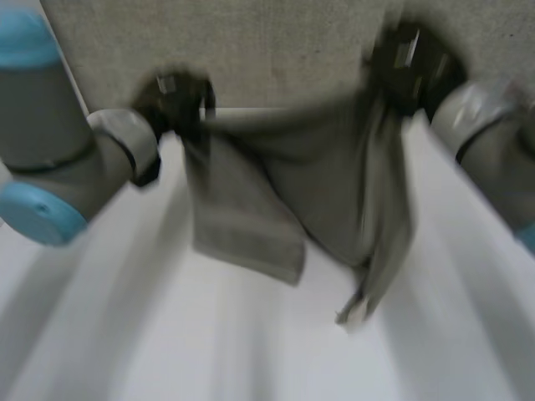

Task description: Fold the towel.

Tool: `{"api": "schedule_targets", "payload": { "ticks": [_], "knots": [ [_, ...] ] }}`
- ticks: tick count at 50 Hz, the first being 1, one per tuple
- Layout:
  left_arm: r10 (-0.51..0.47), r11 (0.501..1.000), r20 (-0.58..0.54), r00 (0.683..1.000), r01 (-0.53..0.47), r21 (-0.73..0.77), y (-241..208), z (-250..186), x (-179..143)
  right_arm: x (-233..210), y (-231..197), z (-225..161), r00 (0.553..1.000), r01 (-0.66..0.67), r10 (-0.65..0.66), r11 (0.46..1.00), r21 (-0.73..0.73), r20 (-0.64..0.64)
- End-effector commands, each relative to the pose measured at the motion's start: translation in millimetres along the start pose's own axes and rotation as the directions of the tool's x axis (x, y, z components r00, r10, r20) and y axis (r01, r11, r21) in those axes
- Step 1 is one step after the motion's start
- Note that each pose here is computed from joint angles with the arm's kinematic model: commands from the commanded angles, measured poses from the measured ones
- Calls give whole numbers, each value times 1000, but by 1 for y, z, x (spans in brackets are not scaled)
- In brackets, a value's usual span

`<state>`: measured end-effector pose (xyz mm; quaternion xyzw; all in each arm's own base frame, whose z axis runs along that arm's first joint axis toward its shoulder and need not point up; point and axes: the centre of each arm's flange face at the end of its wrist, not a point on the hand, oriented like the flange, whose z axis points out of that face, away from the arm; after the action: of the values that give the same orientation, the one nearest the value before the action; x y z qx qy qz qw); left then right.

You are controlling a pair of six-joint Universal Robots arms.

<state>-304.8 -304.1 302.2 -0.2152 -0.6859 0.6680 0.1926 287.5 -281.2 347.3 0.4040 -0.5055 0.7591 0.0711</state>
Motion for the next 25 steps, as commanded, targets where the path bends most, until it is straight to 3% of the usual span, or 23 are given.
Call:
{"api": "schedule_targets", "payload": {
  "ticks": [1, 3, 7, 8, 11, 12, 13, 14, 15, 21, 25],
  "knots": [
    [73, 870, 35, 997, -81, 487, -136, -66, 10, 49, -76, -18, 968, 139, -46, 915, 379, -245],
    [127, 822, 67, 990, -143, 551, -139, -74, 10, 31, -64, -22, 985, 127, -73, 923, 363, -158],
    [246, 828, 102, 964, -264, 495, -119, -69, 9, 5, -40, -27, 989, 148, -138, 948, 283, -54],
    [322, 848, 98, 942, -333, 412, -95, -66, 9, -10, -24, -30, 981, 187, -192, 955, 232, -2],
    [397, 865, 72, 915, -399, 303, -60, -65, 9, -36, 3, -40, 945, 301, -316, 940, 163, 80],
    [429, 877, 39, 902, -426, 223, -33, -64, 10, -50, 19, -48, 917, 366, -381, 922, 130, 121],
    [458, 882, -4, 889, -454, 130, -1, -64, 11, -50, 20, -48, 916, 366, -381, 921, 130, 122],
    [458, 882, -5, 889, -454, 129, 0, -64, 11, -61, 36, -56, 890, 411, -423, 906, 103, 169],
    [468, 884, -51, 882, -466, 44, 31, -66, 12, -69, 52, -64, 869, 438, -444, 896, 75, 218],
    [415, 869, -188, 890, -449, -210, 120, -83, 20, -98, 88, -84, 852, 414, -382, 910, -14, 357],
    [387, 852, -229, 893, -442, -282, 146, -87, 23, -114, 108, -94, 843, 388, -319, 918, -80, 432]
  ]
}}
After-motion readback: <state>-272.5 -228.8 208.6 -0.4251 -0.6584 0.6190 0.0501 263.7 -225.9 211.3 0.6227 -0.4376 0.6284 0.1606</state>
